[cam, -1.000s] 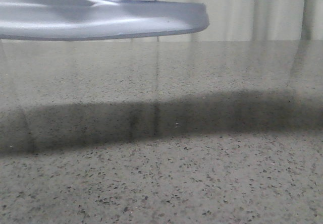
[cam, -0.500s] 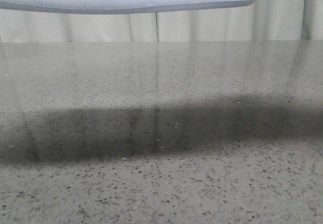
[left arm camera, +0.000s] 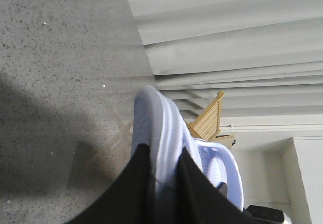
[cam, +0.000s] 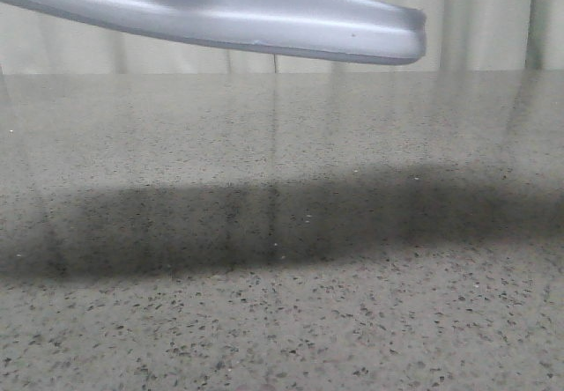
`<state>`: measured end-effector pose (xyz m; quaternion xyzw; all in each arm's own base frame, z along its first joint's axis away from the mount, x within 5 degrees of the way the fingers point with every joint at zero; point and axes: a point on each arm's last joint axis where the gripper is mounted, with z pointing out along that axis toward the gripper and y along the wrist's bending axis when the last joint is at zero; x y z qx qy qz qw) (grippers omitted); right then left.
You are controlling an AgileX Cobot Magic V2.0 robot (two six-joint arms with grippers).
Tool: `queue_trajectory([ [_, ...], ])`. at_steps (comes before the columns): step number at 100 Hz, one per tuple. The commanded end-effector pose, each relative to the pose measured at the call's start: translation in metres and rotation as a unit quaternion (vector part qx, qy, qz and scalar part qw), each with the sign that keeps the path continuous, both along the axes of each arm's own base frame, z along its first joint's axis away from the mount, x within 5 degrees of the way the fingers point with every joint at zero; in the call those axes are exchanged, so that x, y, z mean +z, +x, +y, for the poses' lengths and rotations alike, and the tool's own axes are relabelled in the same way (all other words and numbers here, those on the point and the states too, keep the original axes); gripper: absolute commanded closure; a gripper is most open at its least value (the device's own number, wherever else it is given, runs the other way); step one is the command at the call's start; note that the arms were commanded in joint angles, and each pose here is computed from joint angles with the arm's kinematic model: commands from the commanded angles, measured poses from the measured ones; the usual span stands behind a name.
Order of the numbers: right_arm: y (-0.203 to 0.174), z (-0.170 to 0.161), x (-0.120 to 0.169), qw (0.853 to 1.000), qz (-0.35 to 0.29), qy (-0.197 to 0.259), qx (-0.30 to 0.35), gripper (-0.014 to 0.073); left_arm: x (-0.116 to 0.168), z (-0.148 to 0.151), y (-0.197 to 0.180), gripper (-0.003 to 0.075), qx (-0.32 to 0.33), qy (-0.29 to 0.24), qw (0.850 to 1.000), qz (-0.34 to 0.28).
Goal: Insert blue slippers together front up
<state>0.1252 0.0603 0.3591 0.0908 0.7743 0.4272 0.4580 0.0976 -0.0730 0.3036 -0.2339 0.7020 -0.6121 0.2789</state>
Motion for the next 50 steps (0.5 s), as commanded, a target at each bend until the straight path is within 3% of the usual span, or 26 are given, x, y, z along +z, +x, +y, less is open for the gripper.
queue_trajectory([
  [1,-0.001,0.001,0.008,0.999,-0.011,0.032,0.001,0.0702,0.019,-0.004,-0.004,0.0704,-0.029,-0.057,0.998,-0.009],
  [16,0.002,0.001,-0.004,0.997,0.013,0.075,-0.014,0.0702,0.021,-0.004,-0.004,0.0704,-0.029,-0.079,0.996,-0.006],
  [50,0.003,0.003,-0.026,0.991,0.048,0.122,-0.014,0.0702,0.026,-0.004,-0.005,0.0704,-0.034,-0.105,0.994,-0.011],
])
